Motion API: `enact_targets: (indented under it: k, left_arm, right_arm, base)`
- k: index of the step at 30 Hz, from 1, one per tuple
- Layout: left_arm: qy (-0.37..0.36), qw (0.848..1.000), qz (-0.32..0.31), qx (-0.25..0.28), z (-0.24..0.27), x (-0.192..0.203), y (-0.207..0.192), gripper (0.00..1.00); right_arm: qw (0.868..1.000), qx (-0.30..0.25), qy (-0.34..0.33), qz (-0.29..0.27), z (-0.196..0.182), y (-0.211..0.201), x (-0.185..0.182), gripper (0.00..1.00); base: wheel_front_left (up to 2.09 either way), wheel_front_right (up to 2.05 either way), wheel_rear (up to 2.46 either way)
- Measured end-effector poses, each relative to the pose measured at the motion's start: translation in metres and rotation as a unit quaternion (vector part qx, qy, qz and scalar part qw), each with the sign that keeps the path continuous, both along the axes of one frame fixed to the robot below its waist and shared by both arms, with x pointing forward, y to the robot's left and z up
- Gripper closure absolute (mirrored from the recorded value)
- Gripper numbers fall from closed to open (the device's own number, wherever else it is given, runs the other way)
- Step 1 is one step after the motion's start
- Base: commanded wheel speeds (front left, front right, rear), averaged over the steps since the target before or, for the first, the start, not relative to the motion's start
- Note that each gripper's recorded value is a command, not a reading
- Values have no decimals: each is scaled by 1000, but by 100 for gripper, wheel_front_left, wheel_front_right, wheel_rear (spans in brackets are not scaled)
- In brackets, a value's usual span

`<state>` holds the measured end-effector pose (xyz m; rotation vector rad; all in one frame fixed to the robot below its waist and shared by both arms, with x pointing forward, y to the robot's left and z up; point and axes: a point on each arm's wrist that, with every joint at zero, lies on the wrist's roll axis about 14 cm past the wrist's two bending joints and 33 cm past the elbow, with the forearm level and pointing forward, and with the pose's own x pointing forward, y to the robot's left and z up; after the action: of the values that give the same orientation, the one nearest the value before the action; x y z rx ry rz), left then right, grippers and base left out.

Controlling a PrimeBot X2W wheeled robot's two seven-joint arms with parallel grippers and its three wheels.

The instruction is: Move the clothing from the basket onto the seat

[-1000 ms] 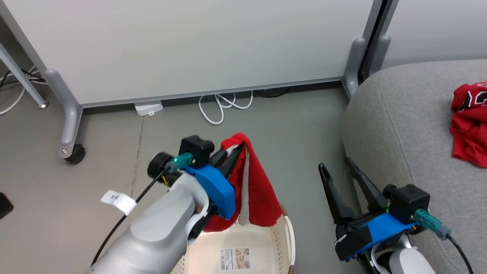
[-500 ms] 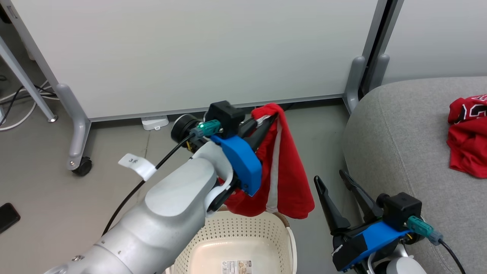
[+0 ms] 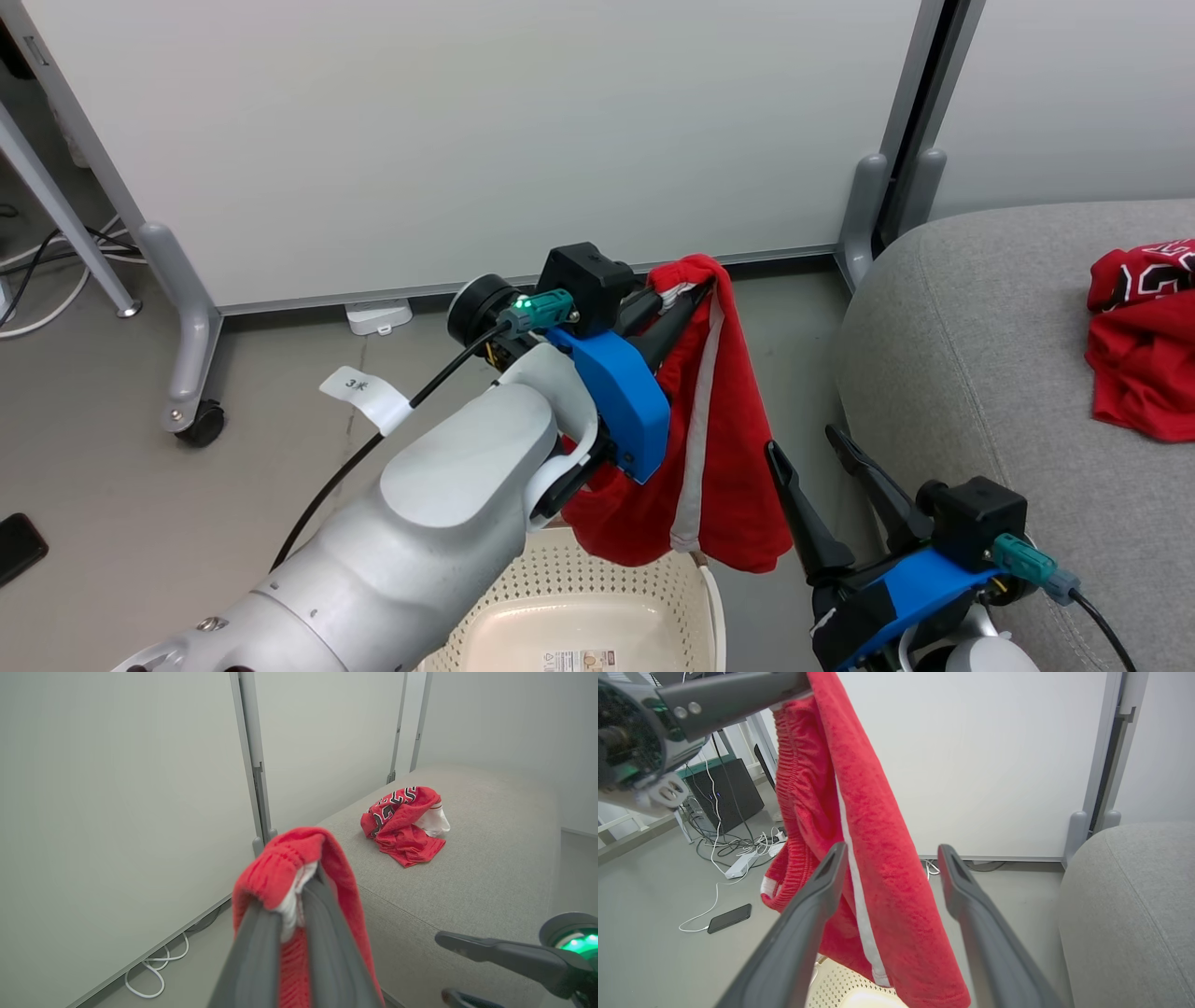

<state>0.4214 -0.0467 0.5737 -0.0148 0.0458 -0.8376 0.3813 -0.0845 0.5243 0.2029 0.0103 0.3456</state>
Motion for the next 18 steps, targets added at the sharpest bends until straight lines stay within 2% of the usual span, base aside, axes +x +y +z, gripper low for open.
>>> enact_targets:
  k: [8, 18]
  left_arm:
    - [7, 1000, -4, -2, -5, 0, -3, 100]
    - [11, 1000, -10, -4, -8, 4, -7, 100]
  right_arm:
    - [999, -23, 22, 11, -12, 5, 2, 0]
    - [996, -70, 46, 32, -27, 18, 38, 0]
  base:
    - [0, 0, 0]
    - [0, 0, 0]
